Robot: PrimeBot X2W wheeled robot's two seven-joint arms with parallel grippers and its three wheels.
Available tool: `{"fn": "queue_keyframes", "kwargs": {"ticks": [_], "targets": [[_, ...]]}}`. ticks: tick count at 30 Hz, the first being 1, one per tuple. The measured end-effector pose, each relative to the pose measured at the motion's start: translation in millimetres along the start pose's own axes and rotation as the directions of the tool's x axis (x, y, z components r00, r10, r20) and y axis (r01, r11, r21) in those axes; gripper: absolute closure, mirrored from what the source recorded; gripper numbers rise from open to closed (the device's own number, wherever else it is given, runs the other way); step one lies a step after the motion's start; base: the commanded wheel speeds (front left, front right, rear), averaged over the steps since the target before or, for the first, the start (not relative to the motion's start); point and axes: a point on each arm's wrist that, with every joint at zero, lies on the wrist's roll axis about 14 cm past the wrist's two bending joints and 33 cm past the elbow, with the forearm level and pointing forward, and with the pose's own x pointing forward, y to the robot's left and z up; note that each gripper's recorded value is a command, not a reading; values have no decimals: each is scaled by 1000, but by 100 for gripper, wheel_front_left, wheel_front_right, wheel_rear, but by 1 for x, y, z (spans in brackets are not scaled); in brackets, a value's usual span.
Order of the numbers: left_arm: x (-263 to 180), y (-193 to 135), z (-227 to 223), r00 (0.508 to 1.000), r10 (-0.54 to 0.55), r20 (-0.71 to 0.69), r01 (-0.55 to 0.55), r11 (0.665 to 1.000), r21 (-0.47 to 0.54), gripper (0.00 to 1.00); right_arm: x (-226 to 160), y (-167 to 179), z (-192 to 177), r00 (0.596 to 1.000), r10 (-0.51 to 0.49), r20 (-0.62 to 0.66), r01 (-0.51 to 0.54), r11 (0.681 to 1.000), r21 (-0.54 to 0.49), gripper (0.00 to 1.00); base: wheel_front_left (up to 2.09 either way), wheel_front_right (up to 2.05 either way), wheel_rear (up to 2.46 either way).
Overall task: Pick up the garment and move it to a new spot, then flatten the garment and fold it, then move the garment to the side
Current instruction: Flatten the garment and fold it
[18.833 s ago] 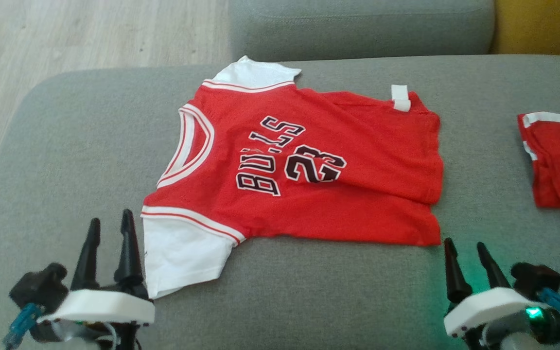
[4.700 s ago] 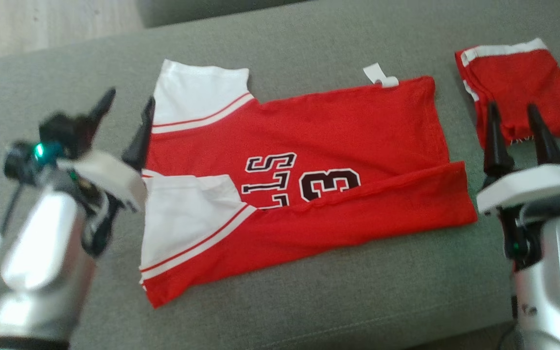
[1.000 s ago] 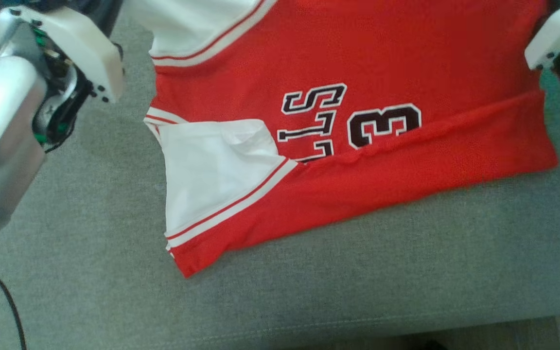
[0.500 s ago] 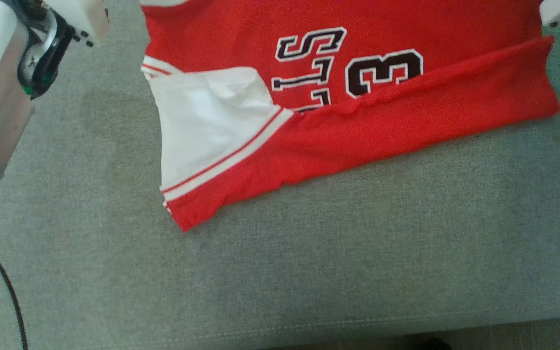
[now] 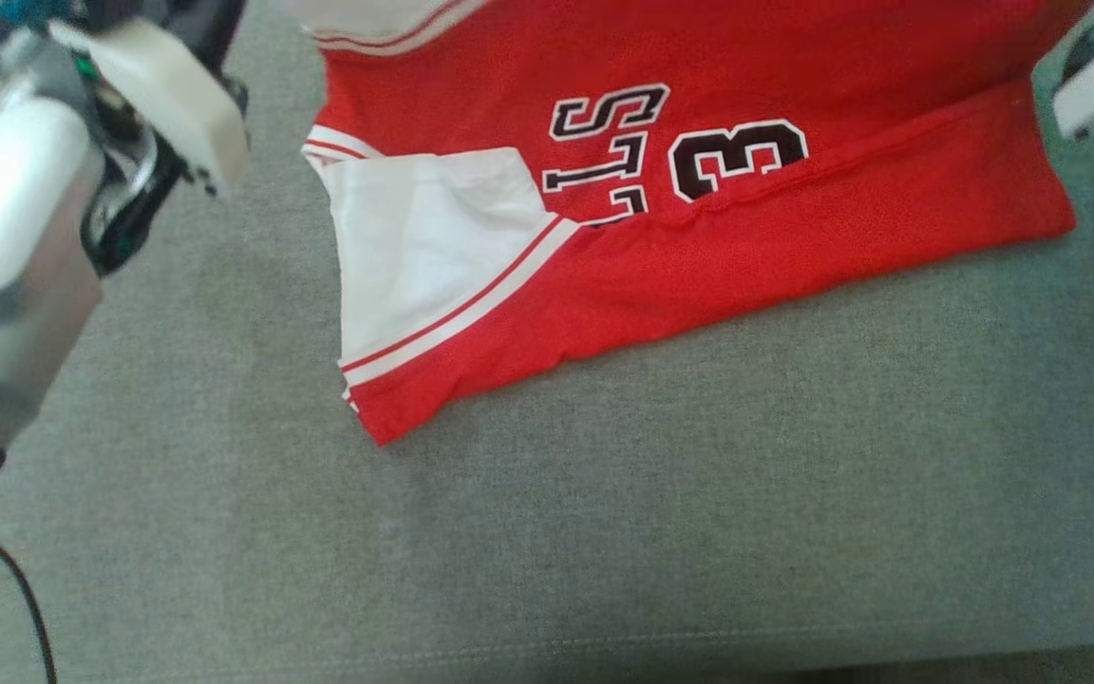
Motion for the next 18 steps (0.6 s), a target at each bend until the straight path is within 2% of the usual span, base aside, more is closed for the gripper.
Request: {"fn": "queue_keyframes", "kwargs": {"ticks": [6, 9, 13, 18], "targets": [[-25, -20, -4, 997, -55, -45, 53, 998, -29, 100, -21, -7, -7, 999, 8, -34, -9, 1000, -29, 100, 0, 0, 0], [-37, -29, -6, 995, -74, -72, 68, 994, -80, 100, -29, -7, -9, 998, 18, -61, -20, 999, -41, 100, 0, 0, 0], [-55, -47, -18, 983, -125, -136, 113, 989, -91, 100, -41, -5, -17, 992, 33, -118, -40, 998, -55, 100, 0, 0, 0], [-74, -70, -26, 965, -191, -181, 165, 975, -151, 100, -57, -9, -33, 981, 40, -190, -58, 994, -90, 100, 0, 0, 0]]}}
